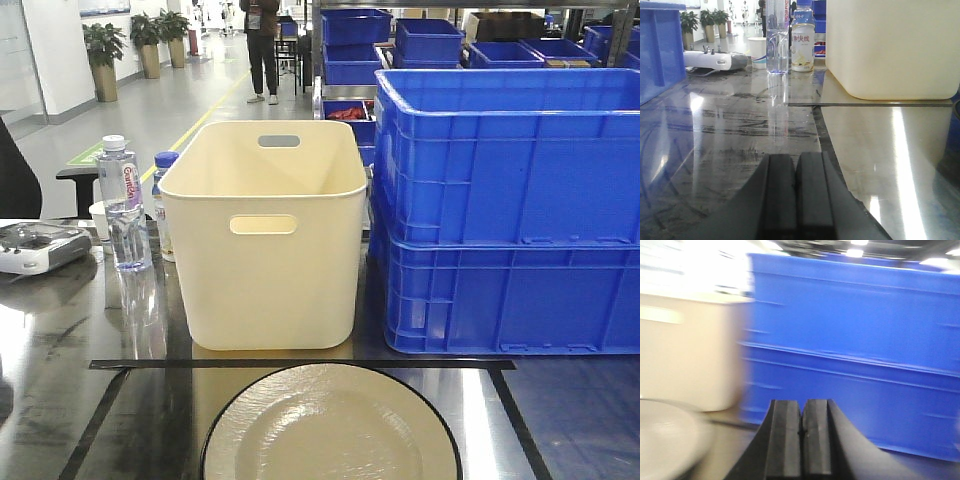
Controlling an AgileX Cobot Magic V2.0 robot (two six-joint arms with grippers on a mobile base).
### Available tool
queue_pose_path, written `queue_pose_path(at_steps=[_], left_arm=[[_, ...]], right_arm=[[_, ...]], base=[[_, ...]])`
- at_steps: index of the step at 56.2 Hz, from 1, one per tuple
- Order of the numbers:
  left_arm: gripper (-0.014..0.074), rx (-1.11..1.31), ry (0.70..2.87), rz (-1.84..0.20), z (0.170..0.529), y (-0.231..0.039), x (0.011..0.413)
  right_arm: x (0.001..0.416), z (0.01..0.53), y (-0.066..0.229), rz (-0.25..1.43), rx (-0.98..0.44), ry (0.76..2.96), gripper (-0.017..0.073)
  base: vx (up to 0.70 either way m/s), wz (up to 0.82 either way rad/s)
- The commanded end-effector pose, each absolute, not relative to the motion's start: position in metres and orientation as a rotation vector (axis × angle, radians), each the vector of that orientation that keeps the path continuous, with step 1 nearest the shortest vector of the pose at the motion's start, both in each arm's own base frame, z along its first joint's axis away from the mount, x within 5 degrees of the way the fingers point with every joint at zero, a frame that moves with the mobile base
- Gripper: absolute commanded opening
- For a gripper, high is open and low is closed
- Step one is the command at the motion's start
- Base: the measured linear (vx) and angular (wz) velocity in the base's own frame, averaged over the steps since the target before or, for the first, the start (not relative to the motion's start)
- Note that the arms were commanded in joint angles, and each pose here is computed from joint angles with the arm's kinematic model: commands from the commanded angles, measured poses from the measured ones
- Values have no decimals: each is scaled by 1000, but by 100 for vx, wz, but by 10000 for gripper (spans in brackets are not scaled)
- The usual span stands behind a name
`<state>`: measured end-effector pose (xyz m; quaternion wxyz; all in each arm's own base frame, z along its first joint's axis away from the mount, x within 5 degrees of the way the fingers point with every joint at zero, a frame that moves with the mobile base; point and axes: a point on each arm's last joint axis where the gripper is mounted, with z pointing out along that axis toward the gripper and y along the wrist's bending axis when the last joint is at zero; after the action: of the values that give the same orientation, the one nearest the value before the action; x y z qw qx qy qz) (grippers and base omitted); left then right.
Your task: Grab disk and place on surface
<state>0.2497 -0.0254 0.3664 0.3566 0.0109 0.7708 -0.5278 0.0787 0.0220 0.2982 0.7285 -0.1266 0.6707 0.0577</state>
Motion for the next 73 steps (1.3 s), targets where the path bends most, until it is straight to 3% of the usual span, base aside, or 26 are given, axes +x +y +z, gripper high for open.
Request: queue_pose_path(at_steps=[1, 6, 14, 27, 37, 51, 73], left_arm=[[-8, -1, 1828, -1456, 392, -25, 251], [-8, -1, 1828, -1456, 392, -25, 251], [-8, -1, 1828, -1456, 392, -25, 251], [-8, -1, 1828, -1456, 392, -25, 251], [-8, -1, 1828, -1456, 392, -25, 251], [-8, -1, 1828, -1456, 392, -25, 251], [-8, -1, 1828, -1456, 392, -25, 251]], right_arm=[[77, 298, 27, 258, -258, 1582, -9], [78, 291, 22, 348, -64, 1683, -9], [80, 290, 11, 263, 48, 1683, -9], [83, 285, 17, 214, -109, 1529, -9], [82, 253, 21, 300, -86, 1522, -9], [68, 206, 16, 229, -126, 1529, -9], [56, 204, -2, -19, 27, 1504, -9]], base=[[0, 0], [0, 0], [0, 0], [0, 0], [0, 0], [0, 0], [0, 0]])
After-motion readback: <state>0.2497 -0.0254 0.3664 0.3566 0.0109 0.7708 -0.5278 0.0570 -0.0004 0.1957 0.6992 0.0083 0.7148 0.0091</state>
